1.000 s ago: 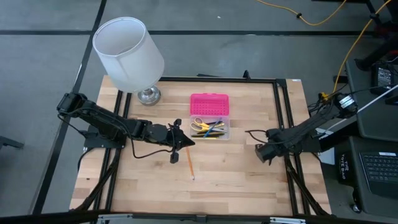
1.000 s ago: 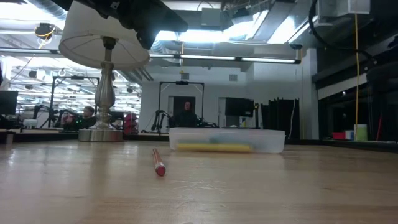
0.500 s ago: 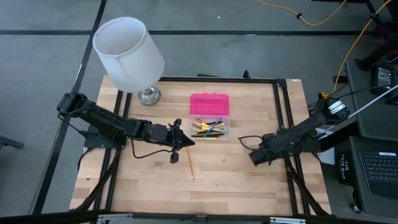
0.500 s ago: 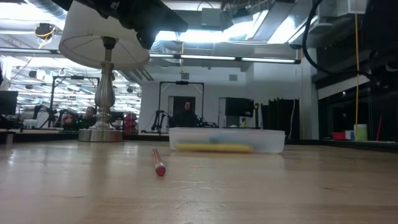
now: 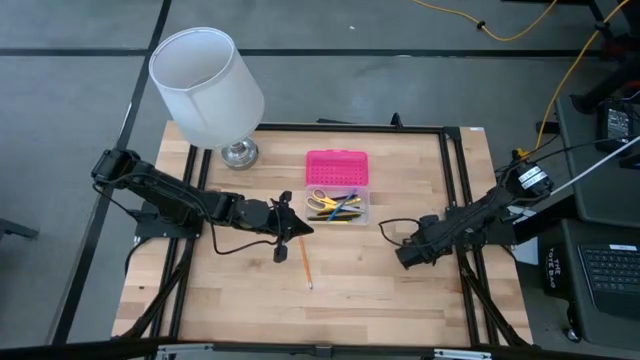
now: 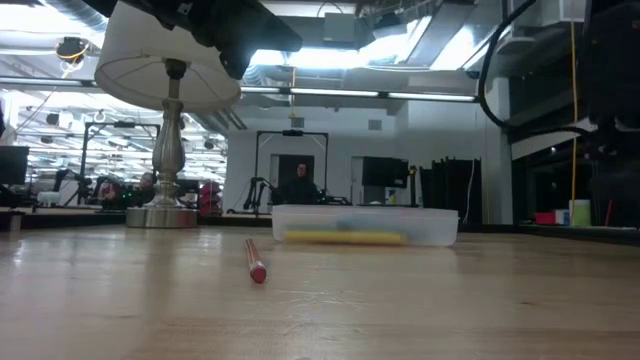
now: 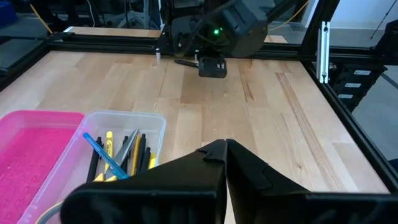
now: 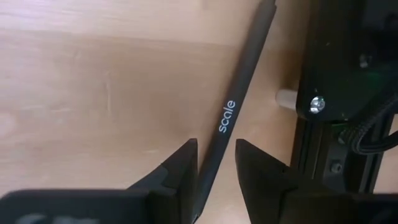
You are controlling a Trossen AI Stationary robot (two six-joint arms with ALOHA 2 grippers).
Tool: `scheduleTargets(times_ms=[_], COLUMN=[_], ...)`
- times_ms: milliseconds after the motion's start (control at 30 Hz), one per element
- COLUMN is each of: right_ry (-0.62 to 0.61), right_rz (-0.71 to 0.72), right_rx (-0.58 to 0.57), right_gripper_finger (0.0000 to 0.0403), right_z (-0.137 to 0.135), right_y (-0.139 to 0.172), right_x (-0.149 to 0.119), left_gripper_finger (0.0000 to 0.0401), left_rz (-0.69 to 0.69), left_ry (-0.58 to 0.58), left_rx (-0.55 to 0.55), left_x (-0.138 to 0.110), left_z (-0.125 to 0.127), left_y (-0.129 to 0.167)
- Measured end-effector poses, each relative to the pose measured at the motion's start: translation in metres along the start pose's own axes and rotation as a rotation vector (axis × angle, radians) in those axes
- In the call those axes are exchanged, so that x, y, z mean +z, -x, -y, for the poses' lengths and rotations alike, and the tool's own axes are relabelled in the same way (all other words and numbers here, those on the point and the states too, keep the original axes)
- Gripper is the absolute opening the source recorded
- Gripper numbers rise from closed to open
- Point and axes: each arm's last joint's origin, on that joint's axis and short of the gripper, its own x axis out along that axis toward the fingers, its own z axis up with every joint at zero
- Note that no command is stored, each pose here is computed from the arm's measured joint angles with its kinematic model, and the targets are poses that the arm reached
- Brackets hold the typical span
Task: Pick & place school supplies into a supply box
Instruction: Put the black pen into the pink supply box
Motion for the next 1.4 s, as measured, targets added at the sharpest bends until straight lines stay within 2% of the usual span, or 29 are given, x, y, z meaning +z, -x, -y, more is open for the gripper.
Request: scheduleTargets(times_ms=[200, 333, 500, 733, 933, 1400], right_ry=[-0.002, -0.003, 0.002, 0.083, 0.097, 0.259], right_rz=[0.017, 0.011, 0.025, 0.064, 0.071, 0.119], right_rx=[-0.035, -0.019, -0.014, 0.120, 0.155, 0.259], right_gripper_finger=[0.0113, 0.0113, 0.0113, 0.0113, 0.0109, 0.0065], right_z=[-0.004, -0.005, -0.006, -0.013, -0.016, -0.026], right_y=[-0.009, -0.019, -0.016, -0.006, -0.005, -0.001], right_x=[-0.001, 0.000, -0.001, -0.003, -0.004, -0.006], left_gripper_finger=[0.0004, 0.0004, 0.0004, 0.0004, 0.0004, 0.0004], left_rz=[0.000, 0.001, 0.001, 0.008, 0.008, 0.011], left_ry=[0.000, 0.000, 0.000, 0.002, 0.002, 0.002], left_rx=[0.000, 0.000, 0.000, -0.002, -0.002, -0.002], left_x=[0.000, 0.000, 0.000, 0.001, 0.001, 0.001], left_z=[0.000, 0.000, 0.000, 0.000, 0.000, 0.000], left_y=[0.000, 0.000, 0.000, 0.000, 0.000, 0.000])
